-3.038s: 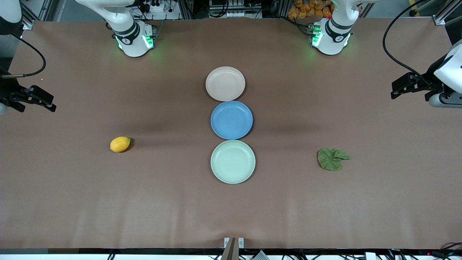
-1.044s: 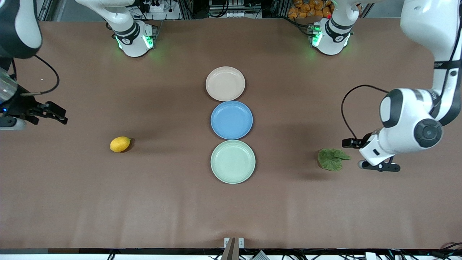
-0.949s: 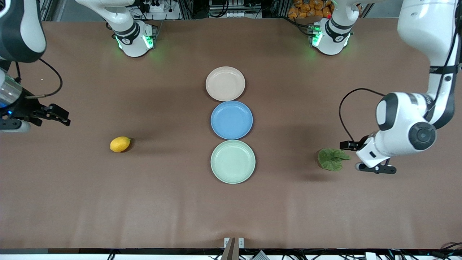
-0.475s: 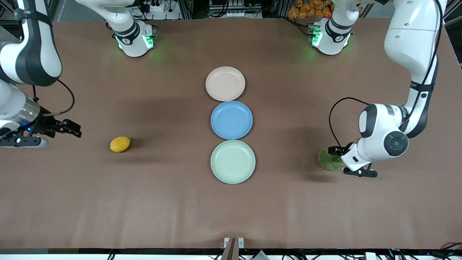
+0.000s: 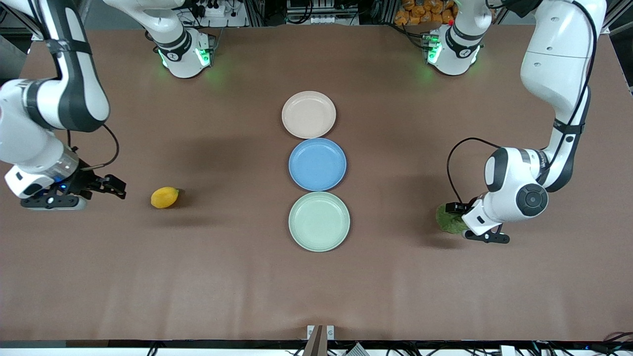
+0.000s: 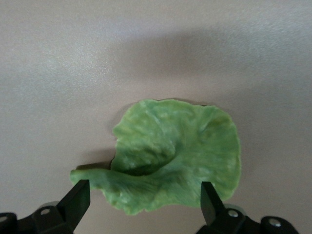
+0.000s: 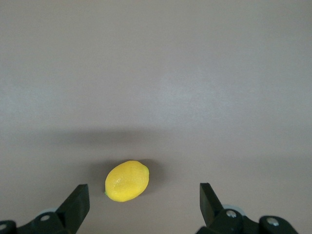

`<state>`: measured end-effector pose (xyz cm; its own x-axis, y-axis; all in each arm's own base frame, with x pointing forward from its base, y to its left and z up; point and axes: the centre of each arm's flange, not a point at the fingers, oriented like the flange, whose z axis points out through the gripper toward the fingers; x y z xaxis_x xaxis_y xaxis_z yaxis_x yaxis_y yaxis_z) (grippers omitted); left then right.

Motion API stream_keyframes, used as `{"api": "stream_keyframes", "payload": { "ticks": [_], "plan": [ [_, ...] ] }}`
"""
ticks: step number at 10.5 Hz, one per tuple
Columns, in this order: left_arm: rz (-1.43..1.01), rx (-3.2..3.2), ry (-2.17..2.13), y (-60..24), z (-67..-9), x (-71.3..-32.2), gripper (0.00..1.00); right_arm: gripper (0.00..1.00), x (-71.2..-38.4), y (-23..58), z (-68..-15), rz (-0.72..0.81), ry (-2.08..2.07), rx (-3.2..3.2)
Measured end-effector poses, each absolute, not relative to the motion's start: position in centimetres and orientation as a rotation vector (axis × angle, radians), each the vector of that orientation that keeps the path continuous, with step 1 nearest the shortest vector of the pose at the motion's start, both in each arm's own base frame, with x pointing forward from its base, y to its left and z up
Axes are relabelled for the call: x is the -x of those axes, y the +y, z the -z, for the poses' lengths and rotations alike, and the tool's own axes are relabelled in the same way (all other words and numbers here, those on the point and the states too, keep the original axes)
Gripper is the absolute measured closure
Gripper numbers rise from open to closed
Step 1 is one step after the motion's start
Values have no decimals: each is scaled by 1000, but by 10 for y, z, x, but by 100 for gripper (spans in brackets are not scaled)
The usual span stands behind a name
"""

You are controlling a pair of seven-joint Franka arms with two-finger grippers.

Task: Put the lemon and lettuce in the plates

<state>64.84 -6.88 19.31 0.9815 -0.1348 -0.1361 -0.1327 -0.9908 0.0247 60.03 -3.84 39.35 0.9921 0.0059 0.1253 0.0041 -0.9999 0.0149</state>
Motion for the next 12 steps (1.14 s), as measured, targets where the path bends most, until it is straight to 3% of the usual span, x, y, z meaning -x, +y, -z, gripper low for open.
{"api": "stream_keyframes", "payload": {
  "ticks": [5, 11, 12],
  "plan": [
    [209, -3110, -208, -68, -171, -648, 5, 0, -598, -32, -361, -191, 25, -3120],
    [185, -3135, -198, -53, -179, -652, 89, 0, -600, -32, -342, -157, 26, -3122],
    [184, -3133, -202, -55, -179, -652, 95, 0, -600, -32, -340, -151, 26, -3123]
  ]
}}
